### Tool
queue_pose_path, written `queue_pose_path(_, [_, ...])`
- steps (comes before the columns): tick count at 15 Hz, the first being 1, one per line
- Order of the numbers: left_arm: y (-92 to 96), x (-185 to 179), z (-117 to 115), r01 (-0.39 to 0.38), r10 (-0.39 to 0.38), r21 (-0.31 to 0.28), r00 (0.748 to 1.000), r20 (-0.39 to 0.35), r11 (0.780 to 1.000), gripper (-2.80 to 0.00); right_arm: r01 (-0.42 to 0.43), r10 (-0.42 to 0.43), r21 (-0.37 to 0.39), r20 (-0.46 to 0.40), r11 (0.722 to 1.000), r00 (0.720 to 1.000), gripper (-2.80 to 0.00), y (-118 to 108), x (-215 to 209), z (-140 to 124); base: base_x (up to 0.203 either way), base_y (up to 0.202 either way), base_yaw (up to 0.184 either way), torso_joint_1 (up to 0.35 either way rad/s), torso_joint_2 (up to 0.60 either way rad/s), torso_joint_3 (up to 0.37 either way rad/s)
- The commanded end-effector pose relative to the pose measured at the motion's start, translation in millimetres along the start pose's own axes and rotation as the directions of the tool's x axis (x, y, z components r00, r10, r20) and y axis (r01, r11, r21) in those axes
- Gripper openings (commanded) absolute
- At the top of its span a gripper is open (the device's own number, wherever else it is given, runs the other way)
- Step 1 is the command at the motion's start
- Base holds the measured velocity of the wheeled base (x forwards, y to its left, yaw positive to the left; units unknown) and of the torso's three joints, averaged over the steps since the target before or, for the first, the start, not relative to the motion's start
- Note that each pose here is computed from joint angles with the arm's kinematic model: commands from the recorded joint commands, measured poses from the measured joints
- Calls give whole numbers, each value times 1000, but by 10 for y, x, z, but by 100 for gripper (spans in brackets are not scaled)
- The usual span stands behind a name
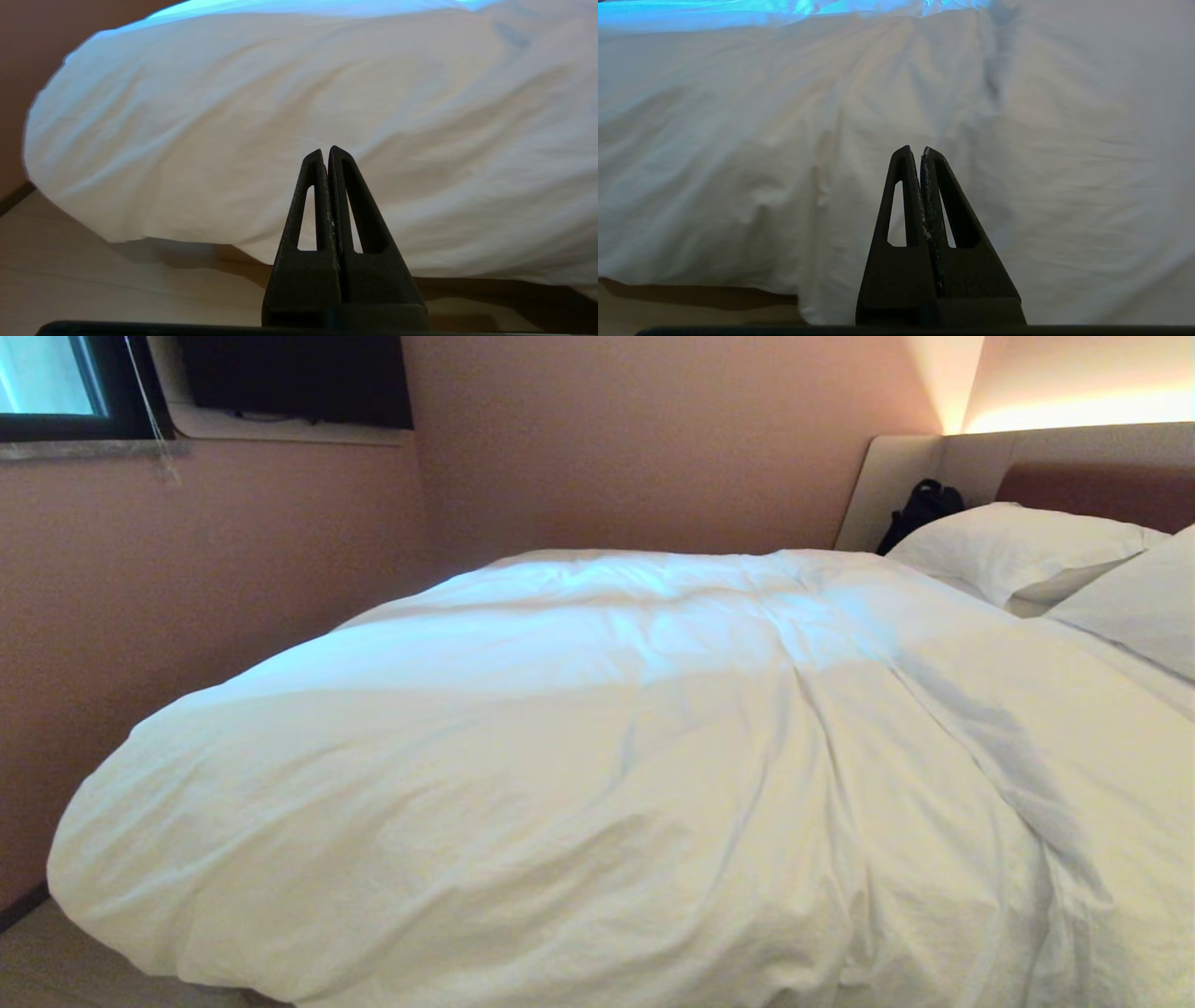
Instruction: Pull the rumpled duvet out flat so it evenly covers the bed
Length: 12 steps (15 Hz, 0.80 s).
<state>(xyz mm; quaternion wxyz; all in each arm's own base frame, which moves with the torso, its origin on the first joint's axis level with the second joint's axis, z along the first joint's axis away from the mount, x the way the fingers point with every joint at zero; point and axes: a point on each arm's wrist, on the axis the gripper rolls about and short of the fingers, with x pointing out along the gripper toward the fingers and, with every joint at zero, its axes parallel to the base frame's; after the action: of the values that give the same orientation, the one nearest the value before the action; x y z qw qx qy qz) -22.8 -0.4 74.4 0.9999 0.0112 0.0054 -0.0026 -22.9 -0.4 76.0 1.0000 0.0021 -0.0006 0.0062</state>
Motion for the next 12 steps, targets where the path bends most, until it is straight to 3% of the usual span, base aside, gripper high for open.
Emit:
queue_pose_path(1, [0,0,0,-1,1,0,1000,0,1000,-280,0,0,0,0,1000,1000,-280,0,0,-1,0,194,1,7,-2,-2])
queue_pose_path(12, [0,0,0,-1,1,0,1000,0,1000,-280,0,0,0,0,1000,1000,-280,0,0,-1,0,195,0,1,3,2])
